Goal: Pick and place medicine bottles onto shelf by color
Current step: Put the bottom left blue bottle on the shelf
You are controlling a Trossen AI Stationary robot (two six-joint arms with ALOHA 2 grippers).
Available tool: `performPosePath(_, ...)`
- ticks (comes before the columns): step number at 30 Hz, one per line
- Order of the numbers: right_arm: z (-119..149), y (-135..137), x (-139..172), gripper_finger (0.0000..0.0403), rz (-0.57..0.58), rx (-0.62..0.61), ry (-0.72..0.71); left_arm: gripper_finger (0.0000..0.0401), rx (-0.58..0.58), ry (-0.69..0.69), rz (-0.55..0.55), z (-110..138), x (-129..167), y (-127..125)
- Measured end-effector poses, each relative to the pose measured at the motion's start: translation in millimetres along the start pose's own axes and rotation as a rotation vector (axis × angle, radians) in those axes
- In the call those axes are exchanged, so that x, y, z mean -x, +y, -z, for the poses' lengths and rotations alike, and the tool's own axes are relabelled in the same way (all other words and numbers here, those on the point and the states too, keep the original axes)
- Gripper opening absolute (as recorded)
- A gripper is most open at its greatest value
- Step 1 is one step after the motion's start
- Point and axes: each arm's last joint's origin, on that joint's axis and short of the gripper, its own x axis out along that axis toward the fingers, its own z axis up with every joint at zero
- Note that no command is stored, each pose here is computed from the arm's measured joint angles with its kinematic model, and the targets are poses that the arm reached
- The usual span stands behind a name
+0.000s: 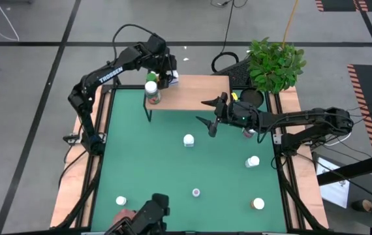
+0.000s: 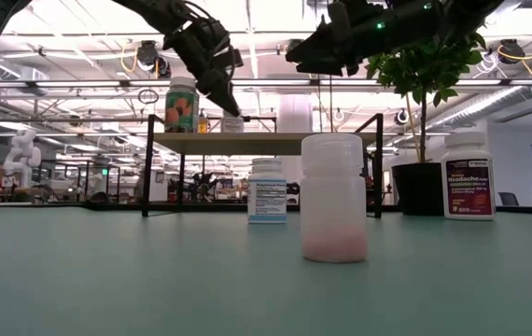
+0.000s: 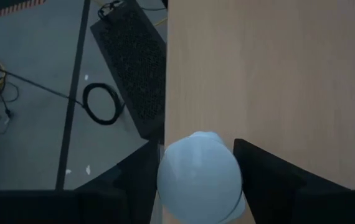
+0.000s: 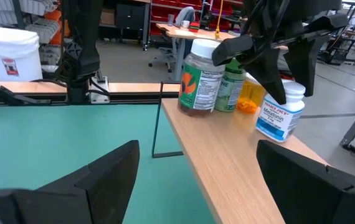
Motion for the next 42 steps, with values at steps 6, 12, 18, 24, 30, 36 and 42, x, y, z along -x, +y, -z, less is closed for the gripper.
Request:
performPosePath(6, 0, 0, 0, 0.0320, 0.000, 0.001, 0.000, 0.0210, 0.033, 0.010, -0.005, 0, 0, 0)
performPosePath(12, 0, 0, 0, 0.0320, 0.000, 0.001, 0.000, 0.0235, 0.034, 0.009, -0.005, 0, 0, 0)
performPosePath(18, 0, 0, 0, 0.0320, -0.001, 0.002, 0.004, 0.0243, 0.038, 0.007, -0.007, 0, 1, 0)
performPosePath(24, 0, 0, 0, 0.0320, -0.001, 0.005, 0.003, 0.0244, 0.016, -0.039, -0.052, -14, 27, -8)
performPosePath(30, 0, 0, 0, 0.0320, -0.001, 0.005, 0.003, 0.0244, 0.063, -0.112, -0.119, -39, 71, -32)
performPosePath(36, 0, 2, 0, 0.0320, -0.010, 0.060, -0.003, 0.0238, 0.159, -0.080, -0.002, -54, 102, -78)
performPosePath(42, -1, 14, 2, 0.0320, -0.230, 0.083, -0.036, 0.0201, 0.169, 0.012, 0.139, -69, 105, -135)
